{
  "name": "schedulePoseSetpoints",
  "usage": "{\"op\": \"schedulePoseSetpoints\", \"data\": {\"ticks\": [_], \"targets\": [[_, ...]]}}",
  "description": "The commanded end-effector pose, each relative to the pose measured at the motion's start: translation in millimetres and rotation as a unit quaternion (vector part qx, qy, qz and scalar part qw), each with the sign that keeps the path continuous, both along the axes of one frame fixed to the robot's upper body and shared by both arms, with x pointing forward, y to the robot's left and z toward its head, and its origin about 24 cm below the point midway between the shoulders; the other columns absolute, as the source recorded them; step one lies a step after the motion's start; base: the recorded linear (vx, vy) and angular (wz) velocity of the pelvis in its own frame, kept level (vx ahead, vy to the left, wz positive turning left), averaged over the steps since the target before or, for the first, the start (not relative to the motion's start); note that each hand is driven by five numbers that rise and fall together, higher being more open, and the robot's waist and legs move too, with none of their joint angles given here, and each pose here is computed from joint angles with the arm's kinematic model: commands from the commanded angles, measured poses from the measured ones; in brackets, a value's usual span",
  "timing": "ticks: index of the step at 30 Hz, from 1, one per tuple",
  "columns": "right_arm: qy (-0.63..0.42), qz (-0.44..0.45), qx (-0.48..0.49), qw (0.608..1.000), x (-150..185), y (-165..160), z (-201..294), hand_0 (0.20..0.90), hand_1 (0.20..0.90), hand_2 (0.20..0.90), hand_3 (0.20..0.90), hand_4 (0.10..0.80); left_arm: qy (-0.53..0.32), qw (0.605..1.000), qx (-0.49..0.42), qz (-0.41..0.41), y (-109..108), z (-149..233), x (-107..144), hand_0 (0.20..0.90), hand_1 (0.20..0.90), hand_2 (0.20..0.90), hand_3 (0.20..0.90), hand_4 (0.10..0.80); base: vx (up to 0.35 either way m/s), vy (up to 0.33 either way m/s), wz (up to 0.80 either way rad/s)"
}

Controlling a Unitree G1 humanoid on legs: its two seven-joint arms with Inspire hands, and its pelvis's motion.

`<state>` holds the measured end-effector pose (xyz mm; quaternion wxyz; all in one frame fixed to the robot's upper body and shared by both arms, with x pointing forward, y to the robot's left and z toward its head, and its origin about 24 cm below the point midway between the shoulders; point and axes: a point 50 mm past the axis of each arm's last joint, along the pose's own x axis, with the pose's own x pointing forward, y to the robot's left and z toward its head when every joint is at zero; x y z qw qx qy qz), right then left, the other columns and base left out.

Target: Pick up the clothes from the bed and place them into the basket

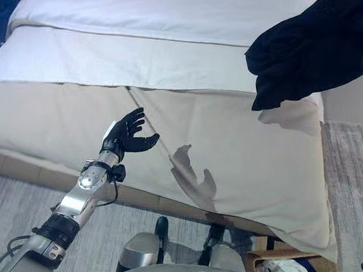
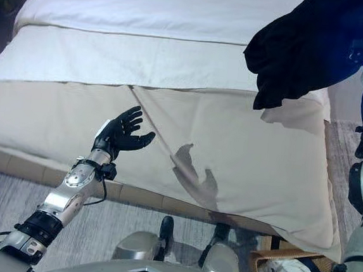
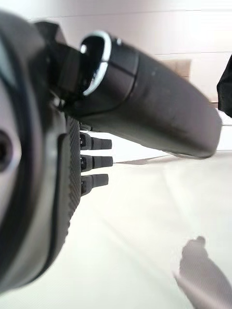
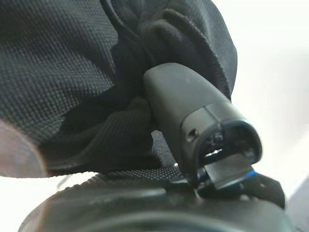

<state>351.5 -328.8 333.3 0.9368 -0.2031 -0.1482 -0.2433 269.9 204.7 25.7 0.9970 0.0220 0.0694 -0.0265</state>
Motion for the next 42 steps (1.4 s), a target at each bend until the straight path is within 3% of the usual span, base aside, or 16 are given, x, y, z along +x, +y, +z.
{"op": "schedulePoseSetpoints", "data": {"ticks": [1, 5, 10, 13, 18, 23, 29, 42], "targets": [[-0.138, -0.003, -0.053, 0.989, -29.8, 0.7, 40.4, 0.300, 0.300, 0.300, 0.200, 0.100, -0.043, 0.999, 0.002, -0.004, 1.9, 5.6, -5.5, 0.900, 0.900, 0.900, 0.900, 0.800, -0.031, -0.042, -0.35], [-0.134, 0.001, -0.045, 0.990, -34.5, -8.1, 26.1, 0.300, 0.300, 0.300, 0.200, 0.100, -0.055, 0.998, -0.003, 0.017, 3.1, 9.0, -2.2, 0.900, 0.900, 0.900, 0.900, 0.800, -0.045, -0.003, -0.42], [-0.133, 0.029, -0.039, 0.990, -28.6, 6.1, 15.1, 0.300, 0.300, 0.300, 0.200, 0.100, -0.070, 0.996, 0.000, 0.057, 13.1, 18.2, -0.9, 0.900, 0.900, 0.900, 0.900, 0.800, -0.046, 0.071, -1.06], [-0.148, 0.004, -0.022, 0.989, -37.7, -2.2, 8.8, 0.300, 0.300, 0.300, 0.200, 0.100, -0.078, 0.996, 0.009, 0.038, 11.4, 22.1, 5.8, 0.900, 0.900, 0.900, 0.900, 0.800, -0.087, 0.069, -1.30], [-0.146, 0.017, 0.010, 0.989, -33.5, -5.2, -0.9, 0.300, 0.300, 0.300, 0.200, 0.100, -0.107, 0.991, 0.028, 0.080, 29.6, 39.5, 8.3, 0.900, 0.900, 0.900, 0.900, 0.800, -0.197, -0.009, -1.06], [-0.147, -0.012, 0.034, 0.988, -38.8, -24.1, -20.3, 0.300, 0.300, 0.300, 0.200, 0.100, -0.121, 0.988, 0.022, 0.098, 29.3, 47.4, 11.9, 0.900, 0.900, 0.900, 0.900, 0.800, -0.143, -0.143, -0.61], [-0.151, -0.072, 0.048, 0.985, -46.1, -45.0, -18.3, 0.300, 0.300, 0.300, 0.200, 0.100, -0.109, 0.989, 0.010, 0.094, 9.6, 38.7, 15.5, 0.900, 0.900, 0.900, 0.900, 0.800, -0.018, -0.081, -0.16], [-0.064, -0.100, 0.070, 0.990, -53.3, -63.1, -73.1, 0.300, 0.300, 0.300, 0.200, 0.100, -0.090, 0.992, 0.020, 0.084, 12.0, 31.5, 14.8, 0.900, 0.900, 0.900, 0.900, 0.800, 0.006, -0.042, -0.07]]}}
